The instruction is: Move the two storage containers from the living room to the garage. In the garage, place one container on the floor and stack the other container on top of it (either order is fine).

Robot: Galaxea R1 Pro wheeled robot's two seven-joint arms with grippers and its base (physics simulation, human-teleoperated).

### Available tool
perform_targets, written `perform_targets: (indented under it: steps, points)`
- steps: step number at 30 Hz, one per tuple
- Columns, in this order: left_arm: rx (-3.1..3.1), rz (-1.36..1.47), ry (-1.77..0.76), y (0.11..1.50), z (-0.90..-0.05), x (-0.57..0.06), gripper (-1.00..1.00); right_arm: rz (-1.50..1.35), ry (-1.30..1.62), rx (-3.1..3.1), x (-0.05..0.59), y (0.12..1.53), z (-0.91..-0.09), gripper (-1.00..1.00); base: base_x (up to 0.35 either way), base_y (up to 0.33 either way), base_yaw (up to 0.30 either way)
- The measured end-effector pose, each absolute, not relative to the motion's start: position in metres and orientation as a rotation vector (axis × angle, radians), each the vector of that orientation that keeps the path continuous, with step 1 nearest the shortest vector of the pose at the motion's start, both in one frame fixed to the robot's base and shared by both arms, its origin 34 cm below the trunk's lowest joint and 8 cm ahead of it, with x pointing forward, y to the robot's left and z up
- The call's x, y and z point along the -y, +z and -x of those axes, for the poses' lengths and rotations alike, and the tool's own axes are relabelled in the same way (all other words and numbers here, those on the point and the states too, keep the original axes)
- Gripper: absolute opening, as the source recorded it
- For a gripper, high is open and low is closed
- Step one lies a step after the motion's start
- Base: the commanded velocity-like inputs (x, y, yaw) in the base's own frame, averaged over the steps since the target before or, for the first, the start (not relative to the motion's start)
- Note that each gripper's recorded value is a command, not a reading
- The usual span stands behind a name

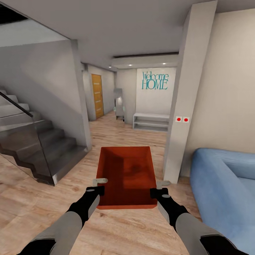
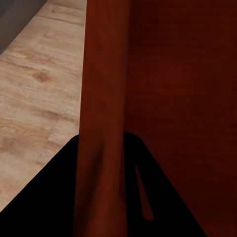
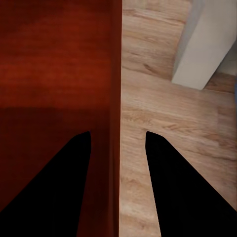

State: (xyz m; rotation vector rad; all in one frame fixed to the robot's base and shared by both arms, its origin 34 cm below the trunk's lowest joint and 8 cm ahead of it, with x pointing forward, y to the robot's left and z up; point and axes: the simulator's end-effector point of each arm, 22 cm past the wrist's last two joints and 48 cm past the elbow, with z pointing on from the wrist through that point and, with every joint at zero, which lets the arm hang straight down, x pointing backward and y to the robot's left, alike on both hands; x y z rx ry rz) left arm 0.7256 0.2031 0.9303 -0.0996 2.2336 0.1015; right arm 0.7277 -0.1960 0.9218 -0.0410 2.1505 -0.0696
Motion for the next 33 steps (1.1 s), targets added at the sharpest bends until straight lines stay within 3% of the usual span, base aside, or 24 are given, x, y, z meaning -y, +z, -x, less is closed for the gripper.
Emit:
perform_targets:
  steps: [33]
  points:
    - [-2.235, 0.101, 0.101, 0.9300, -0.7255, -0.2036, -1.00, 0.041, -0.070, -2.151, 0.1955, 0.9218, -0.7277, -1.00, 0.322, 0.000, 0.000]
